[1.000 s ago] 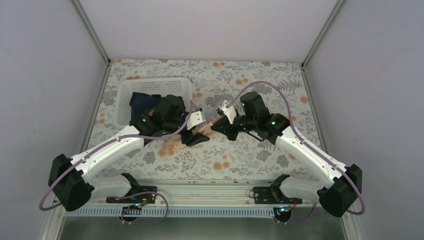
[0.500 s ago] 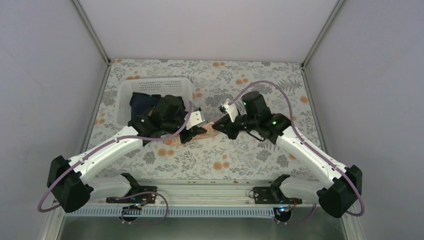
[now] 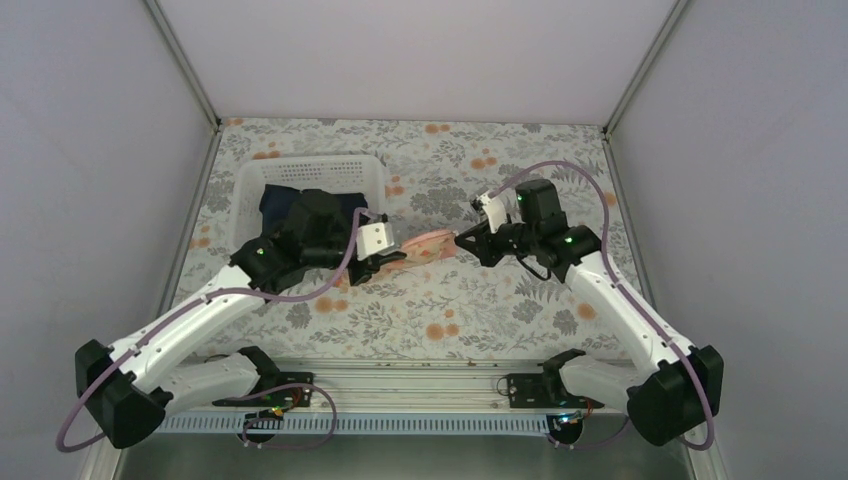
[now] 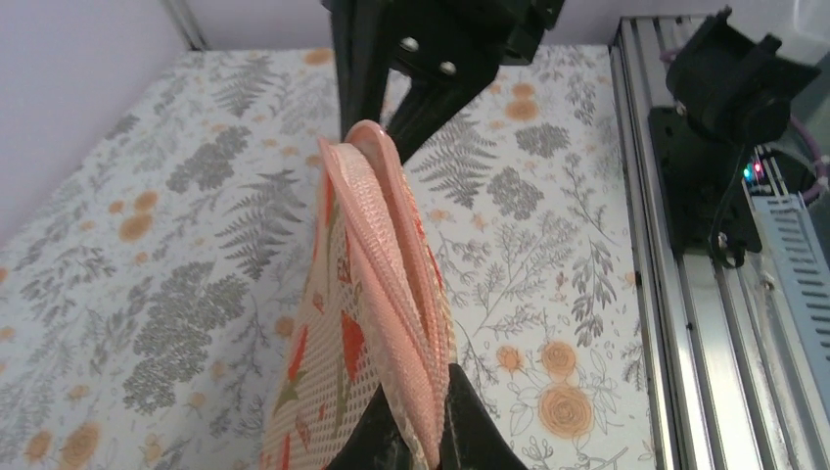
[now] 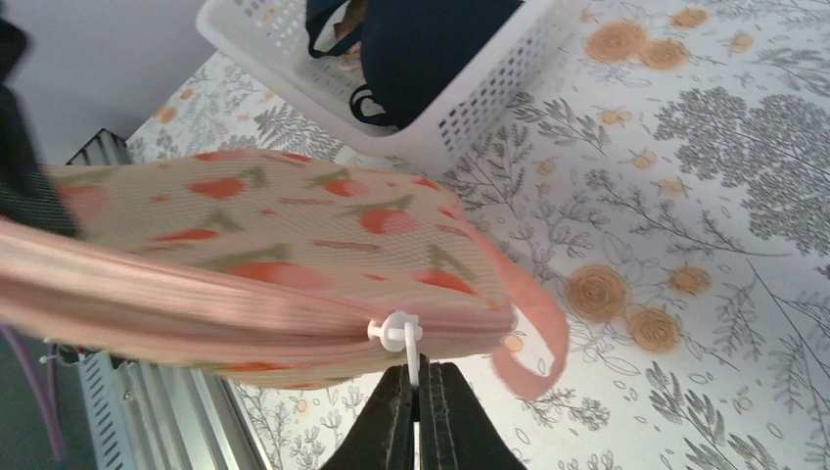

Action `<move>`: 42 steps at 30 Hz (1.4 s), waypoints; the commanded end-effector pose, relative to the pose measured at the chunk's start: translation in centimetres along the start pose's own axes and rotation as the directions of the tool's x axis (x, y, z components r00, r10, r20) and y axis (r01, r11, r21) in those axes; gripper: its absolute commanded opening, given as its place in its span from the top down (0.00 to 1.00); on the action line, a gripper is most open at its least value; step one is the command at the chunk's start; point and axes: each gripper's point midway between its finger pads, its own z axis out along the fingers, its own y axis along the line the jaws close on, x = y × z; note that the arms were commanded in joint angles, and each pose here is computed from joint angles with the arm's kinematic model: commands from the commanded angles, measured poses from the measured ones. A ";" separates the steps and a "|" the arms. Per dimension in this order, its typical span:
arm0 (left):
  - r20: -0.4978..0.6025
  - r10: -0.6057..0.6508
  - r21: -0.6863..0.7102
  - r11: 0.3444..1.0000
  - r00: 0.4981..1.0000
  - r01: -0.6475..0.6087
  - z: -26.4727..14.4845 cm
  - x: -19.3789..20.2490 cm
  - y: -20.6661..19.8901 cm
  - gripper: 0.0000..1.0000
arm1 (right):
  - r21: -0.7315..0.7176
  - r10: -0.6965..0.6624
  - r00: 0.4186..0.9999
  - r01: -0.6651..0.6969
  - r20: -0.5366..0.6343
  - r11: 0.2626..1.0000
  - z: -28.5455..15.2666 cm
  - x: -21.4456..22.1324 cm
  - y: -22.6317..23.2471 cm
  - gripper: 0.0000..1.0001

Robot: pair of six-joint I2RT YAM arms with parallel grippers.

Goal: Unzip the laundry bag and remove the bra

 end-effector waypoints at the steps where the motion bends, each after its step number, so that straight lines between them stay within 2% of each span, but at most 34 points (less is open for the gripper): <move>1: 0.138 -0.013 -0.014 1.000 0.990 0.015 -1.4 -2.5 0.6 0.98 | -0.088 -0.062 0.994 0.070 0.093 0.994 -1.9 -2.5 2.3 0.97; 6: 0.130 -0.111 -0.002 0.994 0.985 0.112 -0.2 0.3 0.3 0.97 | -0.220 -0.123 0.980 0.157 0.159 0.963 -3.5 -3.0 6.1 0.97; 7: 0.126 -0.121 0.000 0.992 0.985 0.122 0.1 0.9 0.2 0.91 | -0.233 -0.131 0.978 0.167 0.161 0.958 -3.4 -2.9 6.6 0.97; 8: 0.122 -0.121 -0.003 0.992 0.985 0.122 0.2 1.3 0.2 0.81 | -0.240 -0.136 0.978 0.172 0.160 0.955 -3.4 -2.7 7.0 0.97; 10: 0.113 -0.094 -0.007 0.995 0.989 0.096 0.3 1.7 0.1 0.75 | -0.240 -0.137 0.978 0.171 0.155 0.956 -3.2 -2.7 7.3 0.97; 14: 0.112 0.009 0.046 0.999 0.994 -0.014 -0.1 0.8 -0.9 0.35 | -0.246 -0.114 0.983 0.147 0.145 0.958 -2.4 -3.0 7.7 0.97; 15: 0.118 0.023 0.072 0.997 0.993 -0.031 -0.2 0.4 -1.4 0.29 | -0.243 -0.107 0.984 0.139 0.141 0.960 -2.1 -3.1 7.7 0.97; 17: 0.136 0.017 0.116 0.993 0.991 -0.033 -0.3 -0.6 -2.1 0.22 | -0.237 -0.098 0.986 0.128 0.133 0.963 -1.6 -3.3 7.7 0.97; 20: 0.160 -0.037 0.167 0.986 0.986 0.010 0.0 -1.6 -2.8 0.20 | -0.242 -0.102 0.986 0.132 0.130 0.961 -1.1 -3.5 8.1 0.97; 22: 0.166 -0.083 0.141 0.988 0.983 0.060 0.4 -2.1 -2.1 0.21 | -0.256 -0.115 0.985 0.144 0.127 0.956 -1.0 -3.5 8.5 0.97; 24: 0.170 -0.113 0.104 0.990 0.979 0.096 0.8 -2.3 -1.2 0.28 | -0.278 -0.135 0.983 0.165 0.125 0.946 -1.0 -3.3 9.2 0.97; 30: 0.141 -0.057 -0.006 0.998 0.988 0.058 1.6 -1.7 0.6 0.35 | -0.329 -0.170 0.978 0.201 0.120 0.923 -1.5 -2.6 10.5 0.97; 31: 0.138 -0.049 -0.016 0.999 0.989 0.052 1.6 -1.7 0.8 0.40 | -0.332 -0.170 0.978 0.201 0.118 0.922 -1.5 -2.5 10.6 0.96; 37: 0.138 -0.013 0.021 1.000 0.990 0.010 1.8 -2.0 -0.4 0.92 | -0.323 -0.170 0.978 0.201 0.122 0.925 -1.5 -2.6 10.5 0.97; 38: 0.140 -0.014 0.019 1.000 0.990 0.012 1.7 -2.1 -0.4 0.97 | -0.317 -0.166 0.978 0.198 0.123 0.928 -1.6 -2.7 10.4 0.97; 42: 0.167 -0.019 -0.015 1.000 0.986 0.022 1.0 -2.5 0.0 0.98 | -0.229 -0.116 0.988 0.136 0.098 0.964 -1.1 -2.3 7.6 0.97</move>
